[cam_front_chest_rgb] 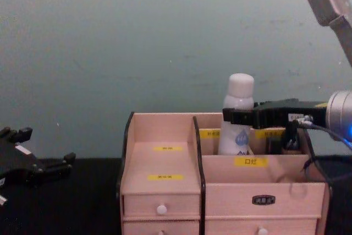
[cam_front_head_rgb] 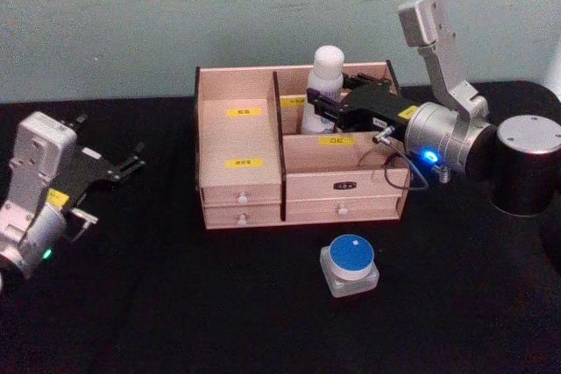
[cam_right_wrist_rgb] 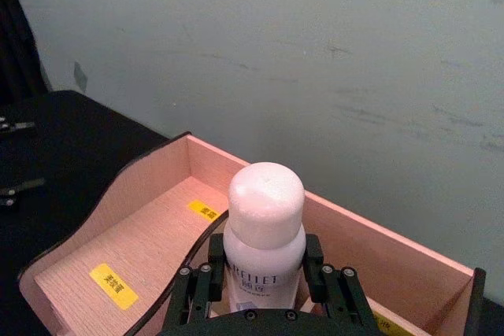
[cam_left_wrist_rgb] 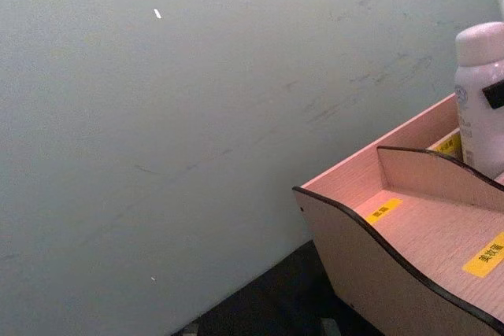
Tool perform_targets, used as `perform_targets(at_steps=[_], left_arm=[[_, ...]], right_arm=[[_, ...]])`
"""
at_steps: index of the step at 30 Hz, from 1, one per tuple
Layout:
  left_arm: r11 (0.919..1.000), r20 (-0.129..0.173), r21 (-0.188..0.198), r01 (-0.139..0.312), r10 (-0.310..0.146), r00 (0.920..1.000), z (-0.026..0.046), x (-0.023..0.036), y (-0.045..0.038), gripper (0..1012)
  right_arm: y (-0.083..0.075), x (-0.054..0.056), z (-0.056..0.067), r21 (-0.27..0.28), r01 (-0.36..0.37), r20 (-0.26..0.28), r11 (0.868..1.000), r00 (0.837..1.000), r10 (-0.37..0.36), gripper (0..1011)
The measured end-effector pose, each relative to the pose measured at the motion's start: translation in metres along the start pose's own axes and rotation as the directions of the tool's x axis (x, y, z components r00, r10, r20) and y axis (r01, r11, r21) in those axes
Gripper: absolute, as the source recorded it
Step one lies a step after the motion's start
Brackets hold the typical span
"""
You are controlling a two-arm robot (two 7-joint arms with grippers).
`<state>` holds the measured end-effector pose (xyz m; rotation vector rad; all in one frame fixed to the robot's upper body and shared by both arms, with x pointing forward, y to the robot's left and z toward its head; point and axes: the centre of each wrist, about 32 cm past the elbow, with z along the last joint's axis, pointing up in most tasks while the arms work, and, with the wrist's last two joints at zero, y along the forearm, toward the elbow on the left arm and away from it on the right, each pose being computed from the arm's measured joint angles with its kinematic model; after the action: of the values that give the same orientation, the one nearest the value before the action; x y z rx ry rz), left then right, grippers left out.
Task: Pick up the facial cleanser and watermelon frost from the table and place them into the tiered storage box.
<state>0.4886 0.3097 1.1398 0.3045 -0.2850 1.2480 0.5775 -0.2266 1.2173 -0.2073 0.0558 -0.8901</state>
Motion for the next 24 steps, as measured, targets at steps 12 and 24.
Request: perform_targets(at_steps=[12, 24], left_arm=[[1.0000, 0.000, 0.000, 0.000, 0.000, 1.0000, 0.0000, 0.0000, 0.0000, 1001], [1.0000, 0.000, 0.000, 0.000, 0.000, 1.0000, 0.0000, 0.0000, 0.0000, 1001]], right_arm=[[0.0044, -0.0019, -0.0070, -0.017, 0.001, -0.008, 1.000, 1.000, -0.001, 598], [0.0050, -0.0031, -0.0095, -0.025, 0.005, 0.003, 1.000, 1.000, -0.005, 598]])
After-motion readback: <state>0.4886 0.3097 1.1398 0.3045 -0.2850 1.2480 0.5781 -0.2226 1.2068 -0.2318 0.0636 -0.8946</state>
